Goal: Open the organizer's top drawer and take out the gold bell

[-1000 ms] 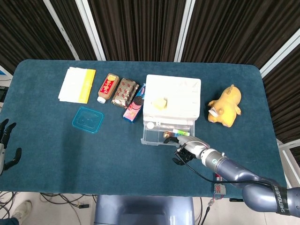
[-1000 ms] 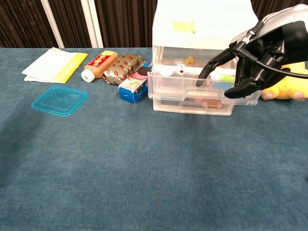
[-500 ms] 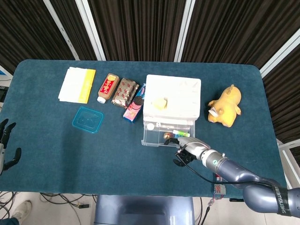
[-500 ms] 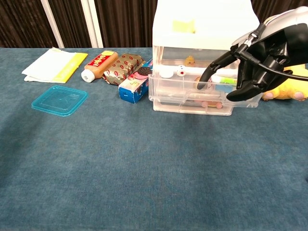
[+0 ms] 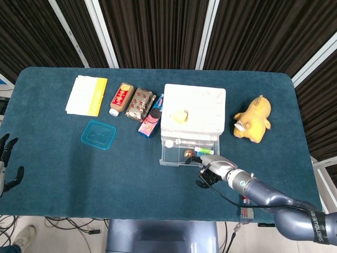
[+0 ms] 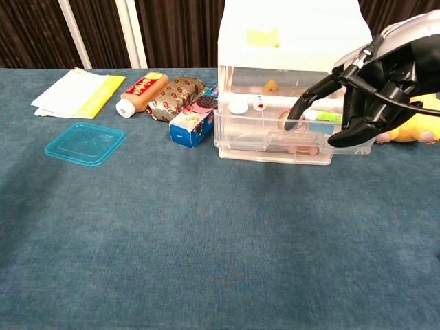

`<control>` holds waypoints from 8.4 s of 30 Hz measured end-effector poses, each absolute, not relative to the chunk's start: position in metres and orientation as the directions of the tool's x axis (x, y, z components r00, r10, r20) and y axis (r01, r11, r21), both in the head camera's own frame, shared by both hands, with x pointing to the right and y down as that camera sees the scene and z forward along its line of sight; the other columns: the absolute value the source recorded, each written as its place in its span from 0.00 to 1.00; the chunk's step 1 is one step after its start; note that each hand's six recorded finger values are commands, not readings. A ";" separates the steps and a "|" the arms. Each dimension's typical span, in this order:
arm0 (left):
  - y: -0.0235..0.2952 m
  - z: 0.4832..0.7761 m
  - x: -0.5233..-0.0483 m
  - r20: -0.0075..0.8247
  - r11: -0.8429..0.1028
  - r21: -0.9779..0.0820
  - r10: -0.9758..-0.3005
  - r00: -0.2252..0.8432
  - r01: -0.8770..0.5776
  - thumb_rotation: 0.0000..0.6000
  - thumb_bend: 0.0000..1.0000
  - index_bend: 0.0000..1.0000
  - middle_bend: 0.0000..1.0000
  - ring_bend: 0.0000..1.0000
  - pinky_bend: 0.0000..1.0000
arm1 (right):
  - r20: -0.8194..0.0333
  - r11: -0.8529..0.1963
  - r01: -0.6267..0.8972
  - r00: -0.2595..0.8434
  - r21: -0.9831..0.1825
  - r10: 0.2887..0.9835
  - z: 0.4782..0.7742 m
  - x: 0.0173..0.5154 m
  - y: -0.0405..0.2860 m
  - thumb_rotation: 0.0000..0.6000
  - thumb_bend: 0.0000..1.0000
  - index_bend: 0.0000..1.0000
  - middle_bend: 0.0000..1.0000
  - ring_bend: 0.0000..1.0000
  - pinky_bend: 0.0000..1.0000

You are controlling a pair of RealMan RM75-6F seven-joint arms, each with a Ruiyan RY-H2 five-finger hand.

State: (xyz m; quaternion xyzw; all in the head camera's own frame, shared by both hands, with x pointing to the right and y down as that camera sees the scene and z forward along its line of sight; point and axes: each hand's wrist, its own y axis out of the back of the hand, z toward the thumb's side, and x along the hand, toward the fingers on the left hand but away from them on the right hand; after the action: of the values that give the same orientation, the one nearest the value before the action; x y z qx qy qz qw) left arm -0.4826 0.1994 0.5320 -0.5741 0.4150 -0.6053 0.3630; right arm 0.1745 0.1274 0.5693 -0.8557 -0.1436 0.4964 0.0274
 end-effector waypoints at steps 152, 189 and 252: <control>0.197 0.531 -0.482 0.391 -0.388 -0.920 -0.916 -0.084 -0.055 1.00 0.42 0.07 0.01 0.00 0.00 | -0.593 -0.113 -0.595 0.728 -0.796 0.344 0.583 0.103 0.081 1.00 0.24 0.37 0.94 1.00 1.00; 0.196 0.531 -0.483 0.392 -0.388 -0.920 -0.916 -0.087 -0.058 1.00 0.42 0.07 0.01 0.00 0.00 | -0.625 -0.192 -0.598 0.714 -0.779 0.316 0.597 0.093 0.082 1.00 0.24 0.45 0.94 1.00 1.00; 0.195 0.531 -0.485 0.392 -0.388 -0.920 -0.915 -0.094 -0.057 1.00 0.42 0.07 0.00 0.00 0.00 | -0.650 -0.201 -0.621 0.689 -0.757 0.320 0.614 0.088 0.076 1.00 0.25 0.55 0.95 1.00 1.00</control>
State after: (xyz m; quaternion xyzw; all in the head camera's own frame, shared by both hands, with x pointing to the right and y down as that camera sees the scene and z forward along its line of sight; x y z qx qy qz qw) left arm -0.4846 0.1953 0.5308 -0.5722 0.4250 -0.6054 0.3543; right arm 0.0883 0.0755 0.6144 -0.6761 0.1113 0.3783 0.6224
